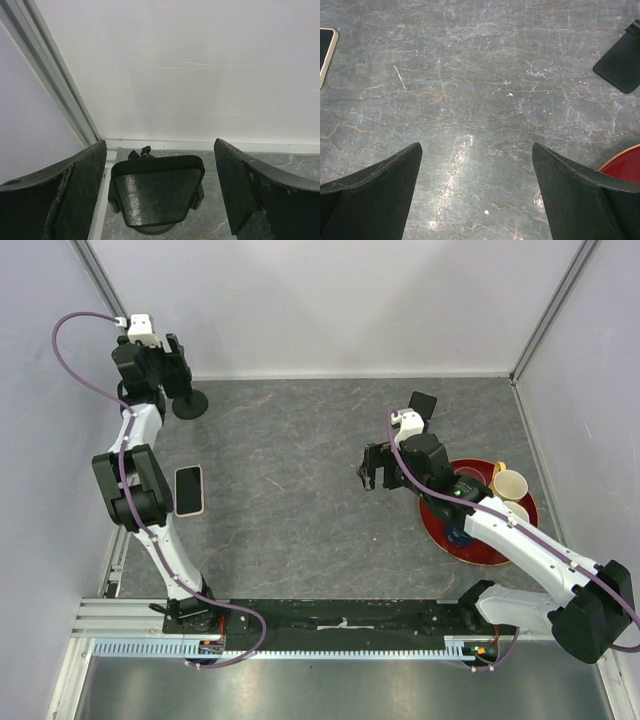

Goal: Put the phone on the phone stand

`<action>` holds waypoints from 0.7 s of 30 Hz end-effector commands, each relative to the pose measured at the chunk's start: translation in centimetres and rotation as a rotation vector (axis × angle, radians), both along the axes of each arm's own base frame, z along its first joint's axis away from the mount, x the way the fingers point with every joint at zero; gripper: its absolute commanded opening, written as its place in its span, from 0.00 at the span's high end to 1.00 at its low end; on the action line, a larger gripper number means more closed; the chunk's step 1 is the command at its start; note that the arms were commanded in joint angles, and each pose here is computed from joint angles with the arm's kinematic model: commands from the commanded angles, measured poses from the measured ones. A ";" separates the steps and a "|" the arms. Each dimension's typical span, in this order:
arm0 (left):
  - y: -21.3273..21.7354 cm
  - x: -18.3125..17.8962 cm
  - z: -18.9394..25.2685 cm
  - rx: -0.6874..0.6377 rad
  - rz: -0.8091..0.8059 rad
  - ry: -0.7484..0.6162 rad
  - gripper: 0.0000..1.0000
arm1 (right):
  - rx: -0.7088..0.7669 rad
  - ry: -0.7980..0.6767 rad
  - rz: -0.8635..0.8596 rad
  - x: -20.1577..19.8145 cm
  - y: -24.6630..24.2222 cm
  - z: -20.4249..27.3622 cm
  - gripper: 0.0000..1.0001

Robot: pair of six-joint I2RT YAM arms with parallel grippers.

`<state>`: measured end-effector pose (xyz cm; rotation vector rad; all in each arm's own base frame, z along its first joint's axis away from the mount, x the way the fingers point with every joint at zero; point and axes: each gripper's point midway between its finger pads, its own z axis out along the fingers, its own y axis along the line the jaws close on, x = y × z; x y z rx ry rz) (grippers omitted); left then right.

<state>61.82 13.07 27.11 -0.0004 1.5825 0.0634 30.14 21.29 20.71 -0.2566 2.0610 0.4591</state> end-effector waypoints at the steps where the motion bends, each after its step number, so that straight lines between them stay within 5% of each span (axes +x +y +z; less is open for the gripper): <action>1: -0.3 -2.4 6.5 -0.086 0.042 -0.099 0.06 | 0.078 -0.065 0.007 0.3 0.5 3.6 0.02; 11: -2.7 -11.7 5.9 -0.454 0.157 0.058 0.07 | 0.060 0.002 -0.007 0.7 0.8 2.3 0.02; 15: -7.9 -16.6 3.4 -0.616 0.045 0.132 0.16 | 0.070 0.058 -0.059 2.1 1.1 0.7 0.02; 21: -21.0 -21.1 1.3 -0.515 -0.294 0.234 0.16 | 0.088 0.066 -0.307 6.7 -4.0 -0.1 0.02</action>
